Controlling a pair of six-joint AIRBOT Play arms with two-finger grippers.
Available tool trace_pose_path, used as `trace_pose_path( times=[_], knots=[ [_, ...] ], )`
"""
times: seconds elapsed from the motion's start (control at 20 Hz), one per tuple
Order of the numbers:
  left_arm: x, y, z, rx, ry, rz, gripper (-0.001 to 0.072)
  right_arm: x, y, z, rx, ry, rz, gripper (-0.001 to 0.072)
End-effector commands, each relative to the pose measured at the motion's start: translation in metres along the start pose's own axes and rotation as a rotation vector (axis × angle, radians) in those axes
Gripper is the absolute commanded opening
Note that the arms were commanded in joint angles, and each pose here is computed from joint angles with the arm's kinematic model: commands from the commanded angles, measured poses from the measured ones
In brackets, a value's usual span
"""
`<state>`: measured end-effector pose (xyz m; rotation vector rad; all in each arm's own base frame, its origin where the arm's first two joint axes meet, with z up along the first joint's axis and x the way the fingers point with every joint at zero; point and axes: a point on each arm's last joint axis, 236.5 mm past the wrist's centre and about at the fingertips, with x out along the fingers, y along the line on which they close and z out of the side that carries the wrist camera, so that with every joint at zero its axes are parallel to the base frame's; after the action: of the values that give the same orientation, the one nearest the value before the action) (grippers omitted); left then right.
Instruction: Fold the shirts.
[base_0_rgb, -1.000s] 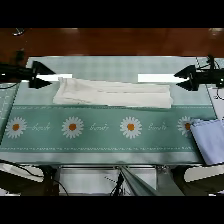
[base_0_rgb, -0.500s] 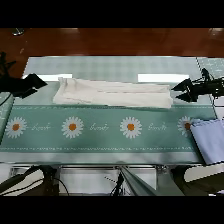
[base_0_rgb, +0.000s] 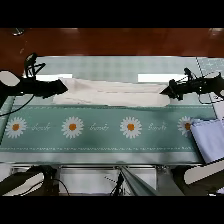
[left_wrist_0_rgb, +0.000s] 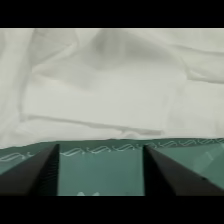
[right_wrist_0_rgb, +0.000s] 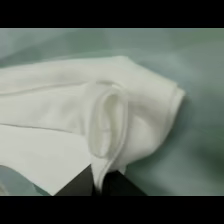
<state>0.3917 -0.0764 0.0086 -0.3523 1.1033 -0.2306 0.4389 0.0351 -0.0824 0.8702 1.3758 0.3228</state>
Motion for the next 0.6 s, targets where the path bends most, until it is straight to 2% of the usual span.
trace_pose_path(
  times=[0.0, 0.2, 0.35, 0.55],
  knots=[
    [0.004, -0.019, -0.008, 0.004, 0.028, -0.046, 0.0011, -0.022, 0.019, -0.011, -0.055, 0.017, -0.011, 0.0025],
    [0.005, -0.073, -0.012, 0.072, 0.024, -0.207, 0.0017, -0.095, 0.022, -0.046, -0.198, -0.038, -0.225, 0.0025],
    [0.021, -0.110, -0.021, 0.186, 0.037, -0.222, 0.0016, -0.132, 0.053, -0.095, -0.284, -0.148, -0.245, 0.0025],
    [0.057, -0.179, -0.037, 0.273, 0.145, -0.302, 0.0016, -0.156, 0.079, -0.170, -0.294, -0.272, -0.216, 0.0026]
  ],
)
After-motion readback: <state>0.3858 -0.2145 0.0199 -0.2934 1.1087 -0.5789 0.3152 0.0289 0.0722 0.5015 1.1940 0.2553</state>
